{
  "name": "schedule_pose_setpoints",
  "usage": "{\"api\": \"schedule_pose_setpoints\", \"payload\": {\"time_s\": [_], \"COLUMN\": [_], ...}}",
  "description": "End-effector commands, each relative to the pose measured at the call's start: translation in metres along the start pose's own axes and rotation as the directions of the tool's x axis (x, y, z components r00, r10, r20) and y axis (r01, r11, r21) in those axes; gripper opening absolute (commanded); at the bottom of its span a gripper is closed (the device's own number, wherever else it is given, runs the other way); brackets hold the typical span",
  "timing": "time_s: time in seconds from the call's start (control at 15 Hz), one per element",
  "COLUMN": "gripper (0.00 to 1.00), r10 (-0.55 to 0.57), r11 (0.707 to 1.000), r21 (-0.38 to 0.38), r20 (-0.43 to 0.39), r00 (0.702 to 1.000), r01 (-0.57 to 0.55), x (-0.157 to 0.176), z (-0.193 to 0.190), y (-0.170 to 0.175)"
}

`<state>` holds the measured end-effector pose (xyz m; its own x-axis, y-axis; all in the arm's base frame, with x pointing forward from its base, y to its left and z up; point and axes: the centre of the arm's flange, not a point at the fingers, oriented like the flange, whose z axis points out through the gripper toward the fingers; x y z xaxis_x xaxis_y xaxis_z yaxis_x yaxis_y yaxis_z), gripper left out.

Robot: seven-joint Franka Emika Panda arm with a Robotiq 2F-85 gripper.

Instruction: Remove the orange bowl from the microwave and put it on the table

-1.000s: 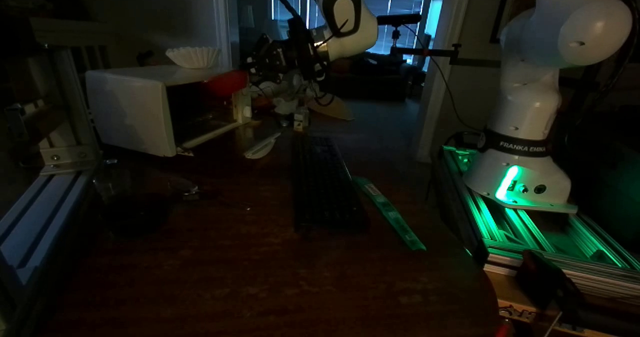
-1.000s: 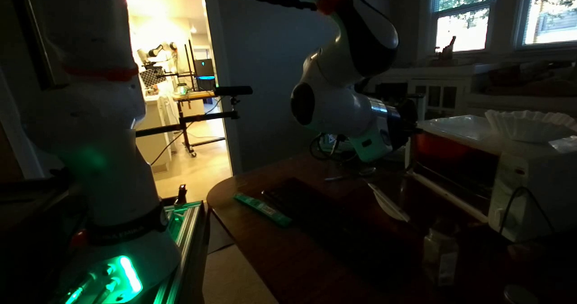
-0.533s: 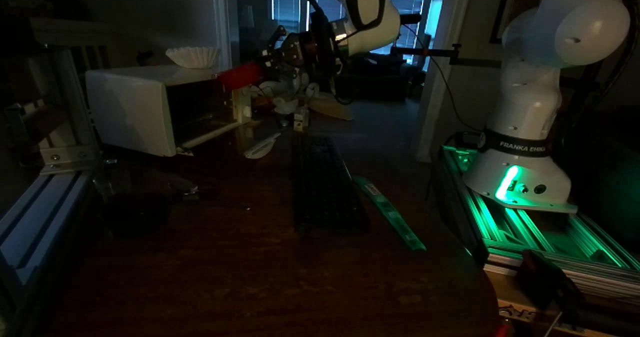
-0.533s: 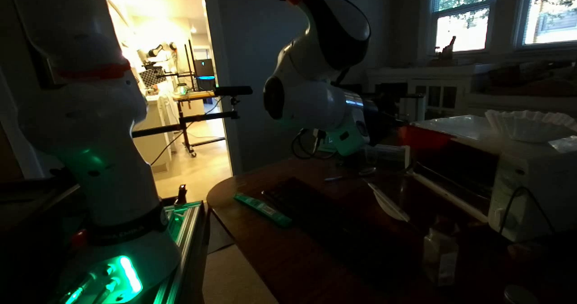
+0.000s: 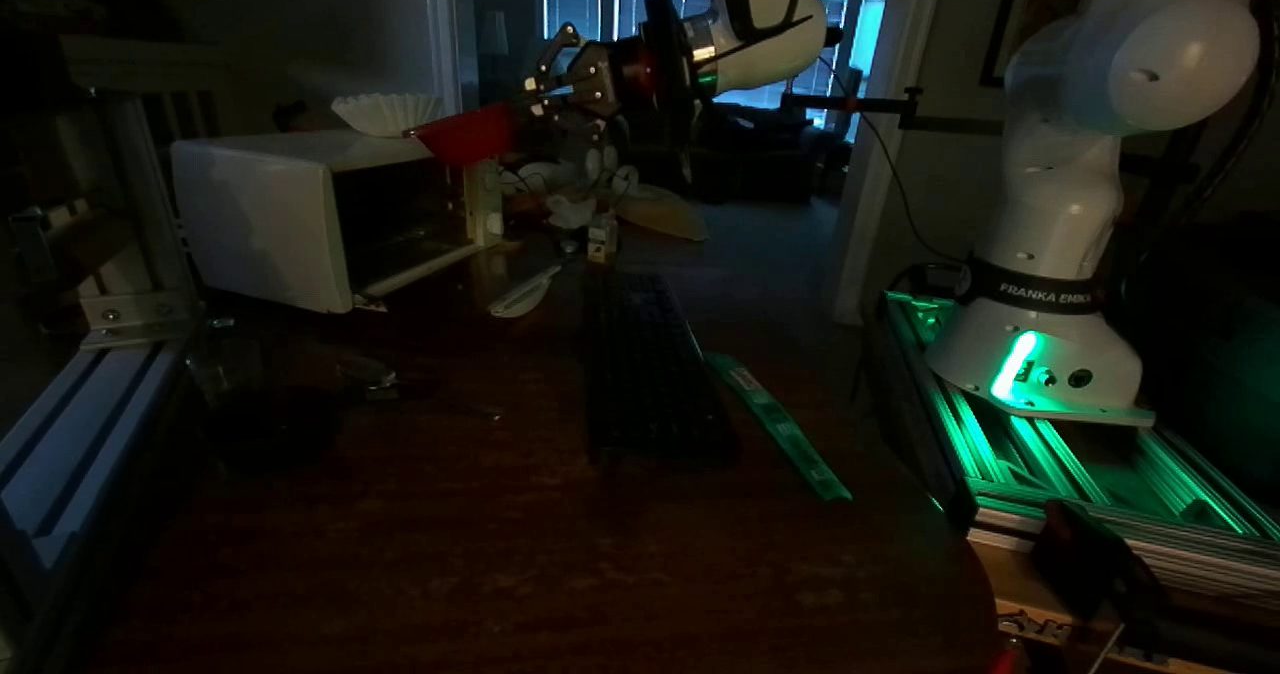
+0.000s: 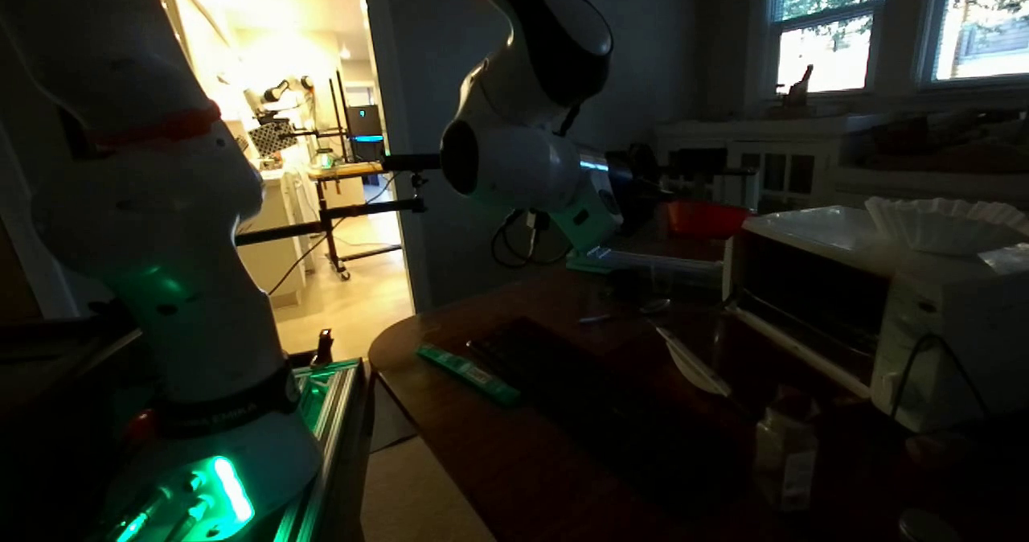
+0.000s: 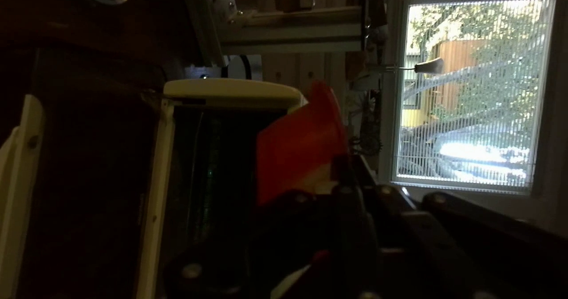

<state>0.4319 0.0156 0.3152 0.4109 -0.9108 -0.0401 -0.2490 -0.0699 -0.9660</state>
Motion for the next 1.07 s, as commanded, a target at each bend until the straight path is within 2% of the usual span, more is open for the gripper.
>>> {"api": "schedule_pose_setpoints", "payload": {"time_s": [0.0, 1.0], "gripper": [0.02, 0.01], "r10": [-0.002, -0.001], "r11": [1.0, 1.0], "r21": [0.003, 0.002], "r20": [0.002, 0.001], "r00": [1.0, 1.0], "r01": [0.002, 0.001], "x": [-0.0013, -0.0013], "z": [-0.0005, -0.0016], "y": [-0.0015, -0.0007]}}
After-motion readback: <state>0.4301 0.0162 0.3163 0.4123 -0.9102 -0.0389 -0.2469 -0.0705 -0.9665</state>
